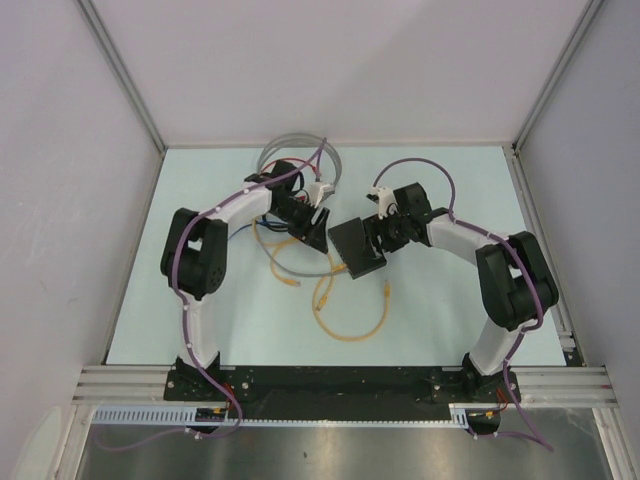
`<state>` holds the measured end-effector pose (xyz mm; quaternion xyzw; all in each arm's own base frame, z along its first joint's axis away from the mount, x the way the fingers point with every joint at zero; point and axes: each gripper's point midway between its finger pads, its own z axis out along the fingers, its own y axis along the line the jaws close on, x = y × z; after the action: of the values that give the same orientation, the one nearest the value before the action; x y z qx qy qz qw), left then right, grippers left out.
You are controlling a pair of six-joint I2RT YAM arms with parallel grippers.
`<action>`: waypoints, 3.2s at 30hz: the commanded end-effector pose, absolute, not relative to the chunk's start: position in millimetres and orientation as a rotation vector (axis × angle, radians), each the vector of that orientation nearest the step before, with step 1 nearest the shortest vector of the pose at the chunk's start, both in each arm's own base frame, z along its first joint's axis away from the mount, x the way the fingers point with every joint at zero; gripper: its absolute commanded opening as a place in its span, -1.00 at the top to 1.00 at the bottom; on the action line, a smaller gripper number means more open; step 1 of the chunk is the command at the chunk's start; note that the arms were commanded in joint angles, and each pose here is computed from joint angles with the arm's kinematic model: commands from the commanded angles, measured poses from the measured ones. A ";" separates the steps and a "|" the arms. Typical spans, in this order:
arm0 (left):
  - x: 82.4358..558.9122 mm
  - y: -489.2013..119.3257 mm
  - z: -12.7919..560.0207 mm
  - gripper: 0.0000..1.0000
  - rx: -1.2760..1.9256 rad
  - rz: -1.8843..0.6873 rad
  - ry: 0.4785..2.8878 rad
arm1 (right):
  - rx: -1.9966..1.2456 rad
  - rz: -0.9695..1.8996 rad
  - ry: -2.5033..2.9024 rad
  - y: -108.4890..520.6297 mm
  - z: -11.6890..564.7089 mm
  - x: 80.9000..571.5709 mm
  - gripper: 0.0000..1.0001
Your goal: Pull the plug from the switch port
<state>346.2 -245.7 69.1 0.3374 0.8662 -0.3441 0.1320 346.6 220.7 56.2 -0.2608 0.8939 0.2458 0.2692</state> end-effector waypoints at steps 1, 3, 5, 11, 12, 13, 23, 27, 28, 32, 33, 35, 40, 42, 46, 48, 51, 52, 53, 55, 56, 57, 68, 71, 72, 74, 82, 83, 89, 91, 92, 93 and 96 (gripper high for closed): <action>345.7 -280.8 98.5 -0.33 0.947 -1.202 2.405 | -0.677 0.611 2.385 214.1 68.6 355.8 -0.40; 344.9 -288.4 95.3 -0.33 0.951 -1.222 2.409 | -0.682 0.623 2.375 213.7 71.9 356.3 -0.37; 342.6 -293.7 86.4 -0.32 0.953 -1.243 2.430 | -0.707 0.659 2.356 218.1 77.7 352.5 -0.25; 335.6 -304.2 74.3 -0.28 0.939 -1.357 2.451 | -0.753 0.795 2.342 233.2 82.1 338.3 0.52; 334.2 -305.2 73.5 -0.27 0.939 -1.377 2.450 | -0.767 0.809 2.345 236.6 80.2 335.1 0.57; 333.2 -305.9 71.8 -0.26 0.932 -1.391 2.456 | -0.776 0.813 2.352 238.1 76.8 333.6 0.60; 324.6 -322.6 53.1 -0.08 0.986 -1.474 2.467 | -0.769 0.748 2.445 238.6 39.3 333.0 0.83; 320.0 -323.3 44.7 0.04 0.990 -1.502 2.482 | -0.781 0.742 2.467 234.9 35.2 329.3 0.84; 319.1 -323.0 43.3 0.06 0.993 -1.507 2.483 | -0.787 0.744 2.466 235.4 35.1 328.5 0.84; 316.5 -323.9 39.3 0.10 0.997 -1.531 2.484 | -0.790 0.740 2.462 235.8 35.1 329.1 0.81; 315.8 -325.3 40.4 0.11 0.998 -1.544 2.478 | -0.790 0.738 2.461 235.8 34.7 329.8 0.81; 314.3 -327.0 41.1 0.13 0.993 -1.579 2.473 | -0.785 0.735 2.462 235.8 33.8 330.7 0.81; 312.8 -326.6 33.5 0.19 0.996 -1.594 2.490 | -0.790 0.733 2.460 237.2 33.3 330.4 0.78; 313.9 -326.7 31.5 0.21 0.991 -1.589 2.498 | -0.793 0.732 2.463 236.8 32.4 329.8 0.78; 315.1 -326.0 25.9 0.22 0.978 -1.586 2.525 | -0.794 0.728 2.465 236.8 31.6 329.6 0.76; 316.1 -325.4 24.6 0.27 0.969 -1.591 2.529 | -0.796 0.728 2.464 236.7 32.1 329.5 0.76; 318.4 -323.9 24.3 0.32 0.957 -1.593 2.531 | -0.803 0.724 2.466 237.0 31.1 328.7 0.74; 319.5 -323.5 23.7 0.34 0.957 -1.589 2.529 | -0.802 0.722 2.463 237.0 31.7 329.3 0.74; 319.8 -323.8 24.6 0.38 0.958 -1.591 2.525 | -0.804 0.722 2.464 237.5 31.1 328.8 0.74; 319.9 -322.9 23.5 0.41 0.954 -1.600 2.525 | -0.810 0.717 2.462 238.5 31.0 328.6 0.73; 320.4 -323.2 23.9 0.44 0.954 -1.599 2.523 | -0.813 0.715 2.457 239.0 31.6 328.8 0.72; 320.7 -323.3 23.9 0.46 0.954 -1.599 2.521 | -0.818 0.712 2.458 239.4 31.2 328.1 0.72; 326.2 -321.0 20.5 0.89 0.943 -1.568 2.538 | -0.869 0.676 2.448 241.8 28.3 325.4 0.70; 331.4 -318.7 20.6 1.00 0.953 -1.542 2.533 | -0.881 0.651 2.454 239.8 24.2 325.9 0.70; 332.3 -317.5 20.2 1.00 0.960 -1.532 2.532 | -0.893 0.638 2.452 238.8 23.0 326.2 0.72; 330.5 -315.2 17.8 1.00 0.971 -1.519 2.540 | -0.910 0.627 2.454 238.7 21.8 324.2 0.74; 318.6 -306.8 10.5 1.00 0.996 -1.483 2.578 | -0.948 0.616 2.447 240.9 18.8 321.7 0.89; 317.2 -304.7 13.9 1.00 1.005 -1.473 2.570 | -0.951 0.614 2.441 241.5 20.0 322.1 0.90; 325.8 -300.1 18.5 1.00 1.050 -1.411 2.566 | -0.985 0.587 2.399 241.0 25.2 327.0 0.95; 337.8 -300.9 20.7 1.00 1.087 -1.355 2.548 | -0.991 0.567 2.392 242.1 24.9 328.5 0.97; 340.6 -299.7 17.5 1.00 1.091 -1.337 2.556 | -0.996 0.561 2.395 242.7 24.1 328.9 0.98; 343.7 -298.9 16.8 1.00 1.101 -1.312 2.553 | -1.011 0.562 2.405 244.3 21.5 324.8 0.99; 337.9 -294.6 11.5 1.00 1.146 -1.277 2.562 | -1.069 0.577 2.393 249.3 21.6 316.1 1.00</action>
<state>320.2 -310.0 24.4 0.3258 0.8208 -0.4691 -0.0056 332.5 256.2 45.9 -0.3613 0.8604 0.2392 0.2683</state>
